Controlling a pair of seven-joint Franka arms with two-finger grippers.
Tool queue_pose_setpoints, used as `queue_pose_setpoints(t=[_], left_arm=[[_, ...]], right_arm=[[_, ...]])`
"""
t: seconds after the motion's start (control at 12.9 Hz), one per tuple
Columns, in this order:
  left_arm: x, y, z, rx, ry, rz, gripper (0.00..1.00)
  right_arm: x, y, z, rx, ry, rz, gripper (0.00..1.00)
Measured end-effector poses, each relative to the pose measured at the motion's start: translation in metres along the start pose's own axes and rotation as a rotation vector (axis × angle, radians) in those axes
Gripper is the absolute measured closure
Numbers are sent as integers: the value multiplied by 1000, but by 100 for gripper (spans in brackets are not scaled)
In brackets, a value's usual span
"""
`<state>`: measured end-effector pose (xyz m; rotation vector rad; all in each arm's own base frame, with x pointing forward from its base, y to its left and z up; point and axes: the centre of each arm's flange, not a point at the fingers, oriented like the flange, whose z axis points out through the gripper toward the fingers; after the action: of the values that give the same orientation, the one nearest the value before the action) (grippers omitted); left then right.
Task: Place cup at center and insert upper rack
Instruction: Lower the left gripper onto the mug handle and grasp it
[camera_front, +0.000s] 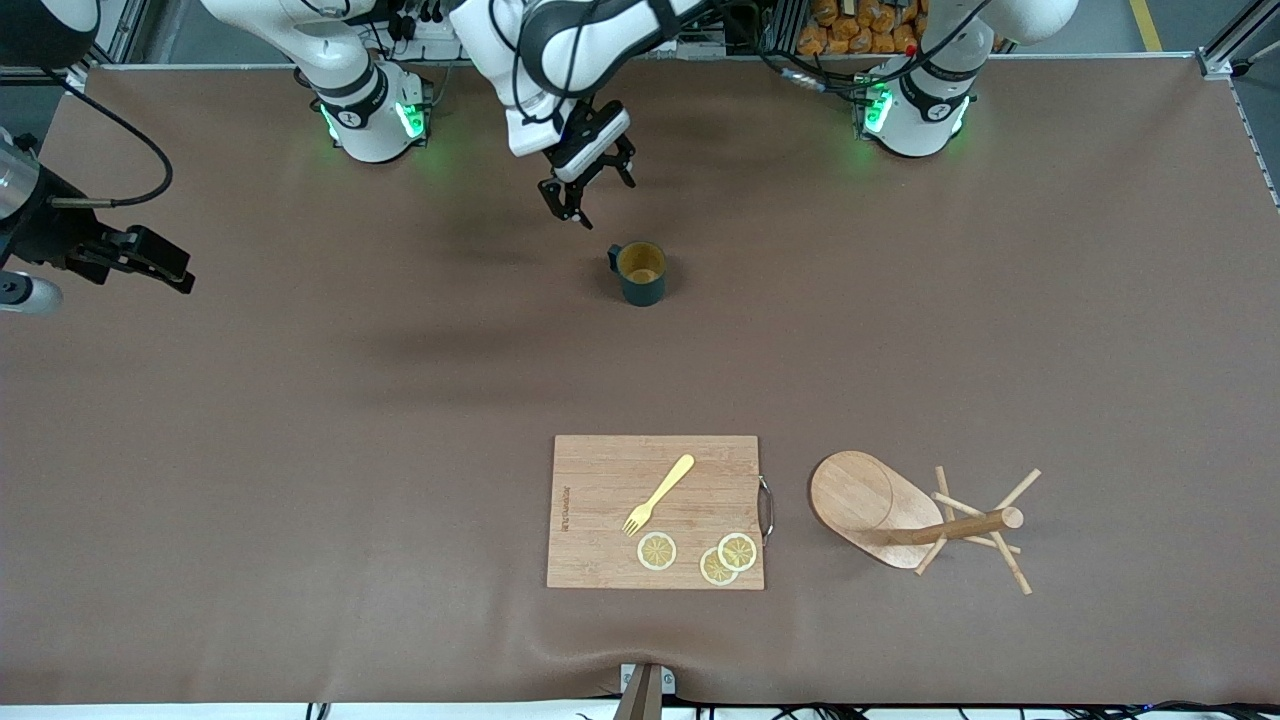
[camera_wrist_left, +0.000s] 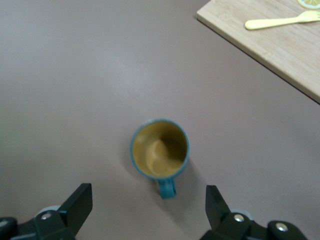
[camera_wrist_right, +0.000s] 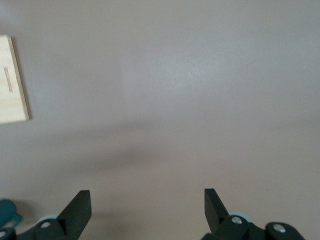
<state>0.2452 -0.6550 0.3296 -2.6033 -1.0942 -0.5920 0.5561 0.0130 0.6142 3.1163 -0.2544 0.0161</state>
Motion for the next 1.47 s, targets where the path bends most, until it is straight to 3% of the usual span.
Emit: queue_pose_setpoints(t=[0.31, 0.47, 0.7, 0.93, 1.09, 1.16, 1.24, 1.32, 1.47], left_arm=[[-40, 1, 31, -6, -1, -110, 0], [-53, 8, 55, -26, 12, -172, 1], [-65, 8, 76, -24, 38, -204, 3], [-68, 9, 93, -10, 59, -224, 13], [-67, 12, 107, 4, 76, -228, 14], [-68, 12, 111, 8, 80, -227, 21], [-69, 12, 114, 10, 81, -228, 21], [-70, 11, 115, 12, 82, -228, 28], [-71, 12, 116, 9, 78, -227, 33]], right_arm=[[5, 16, -4, 26, 23, 23, 0], [7, 26, -5, 81, 16, 28, 0], [5, 29, 4, 97, -43, 27, 0], [7, 24, 16, 107, -79, 19, 0], [7, 16, 17, 94, -77, 3, 0], [7, 12, 16, 69, -63, -8, 0], [8, 7, 16, 50, -49, -20, 0], [8, 4, 16, 39, -47, -28, 0], [8, 2, 20, 29, -53, -35, 0]])
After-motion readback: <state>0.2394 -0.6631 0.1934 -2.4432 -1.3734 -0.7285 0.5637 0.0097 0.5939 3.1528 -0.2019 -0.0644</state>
